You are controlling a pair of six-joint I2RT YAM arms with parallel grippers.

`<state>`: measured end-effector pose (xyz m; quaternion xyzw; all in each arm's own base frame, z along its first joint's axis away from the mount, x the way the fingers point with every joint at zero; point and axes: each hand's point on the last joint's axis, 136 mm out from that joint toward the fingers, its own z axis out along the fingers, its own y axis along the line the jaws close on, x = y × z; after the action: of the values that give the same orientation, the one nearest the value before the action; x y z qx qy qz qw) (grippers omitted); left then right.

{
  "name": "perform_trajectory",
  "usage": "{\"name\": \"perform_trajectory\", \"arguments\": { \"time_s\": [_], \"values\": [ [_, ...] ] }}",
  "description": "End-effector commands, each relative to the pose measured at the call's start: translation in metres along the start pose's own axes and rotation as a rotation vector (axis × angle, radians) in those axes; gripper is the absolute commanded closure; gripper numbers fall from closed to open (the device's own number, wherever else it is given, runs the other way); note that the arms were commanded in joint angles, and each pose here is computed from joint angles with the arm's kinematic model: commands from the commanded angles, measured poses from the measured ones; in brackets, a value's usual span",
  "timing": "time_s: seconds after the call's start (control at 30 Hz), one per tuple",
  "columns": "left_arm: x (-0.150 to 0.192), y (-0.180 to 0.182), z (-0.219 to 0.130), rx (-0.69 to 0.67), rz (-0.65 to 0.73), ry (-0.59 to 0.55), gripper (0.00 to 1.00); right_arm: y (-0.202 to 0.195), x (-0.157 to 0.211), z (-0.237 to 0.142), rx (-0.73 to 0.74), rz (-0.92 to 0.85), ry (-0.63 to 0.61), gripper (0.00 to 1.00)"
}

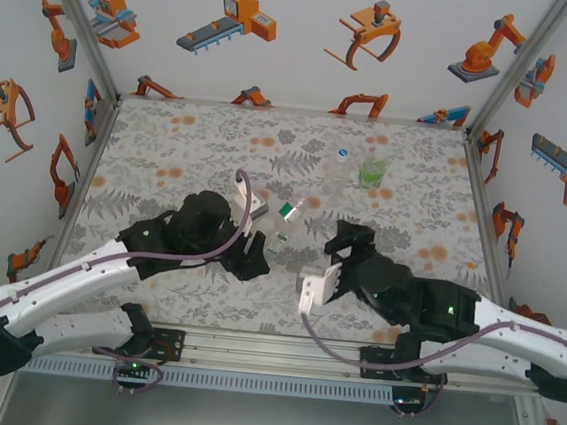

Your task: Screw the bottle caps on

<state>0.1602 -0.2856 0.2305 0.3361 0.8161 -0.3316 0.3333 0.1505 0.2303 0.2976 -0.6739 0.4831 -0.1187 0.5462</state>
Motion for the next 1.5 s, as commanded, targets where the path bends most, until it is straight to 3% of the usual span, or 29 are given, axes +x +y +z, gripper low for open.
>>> {"name": "perform_trajectory", "arguments": {
  "time_s": [0.0, 0.1, 0.3, 0.67, 0.93, 1.23, 1.47],
  "values": [
    [-0.007, 0.003, -0.007, -0.015, -0.013, -0.053, 0.76, -0.03, 0.023, 0.001, 0.084, 0.457, 0.032, 0.3],
    [-0.008, 0.002, -0.012, -0.007, -0.007, -0.082, 0.78, -0.042, 0.066, 0.01, 0.141, 0.771, 0.154, 0.29],
    [-0.012, -0.006, -0.021, 0.042, -0.004, -0.137, 0.85, -0.016, 0.124, 0.039, 0.038, 1.253, 0.335, 0.3],
    [-0.013, -0.01, -0.033, 0.076, 0.015, -0.212, 0.93, 0.028, 0.173, 0.088, -0.173, 1.796, 0.536, 0.3],
    [-0.013, -0.008, -0.035, 0.068, 0.019, -0.222, 0.94, 0.045, 0.217, 0.11, -0.097, 1.86, 0.73, 0.33],
    [-0.011, -0.008, -0.031, 0.069, 0.012, -0.206, 0.96, 0.039, 0.236, 0.144, -0.096, 1.804, 0.753, 0.35],
    [-0.013, -0.006, -0.029, 0.059, 0.014, -0.203, 0.96, 0.046, 0.256, 0.17, -0.075, 1.813, 0.824, 0.52]
  ]
}}
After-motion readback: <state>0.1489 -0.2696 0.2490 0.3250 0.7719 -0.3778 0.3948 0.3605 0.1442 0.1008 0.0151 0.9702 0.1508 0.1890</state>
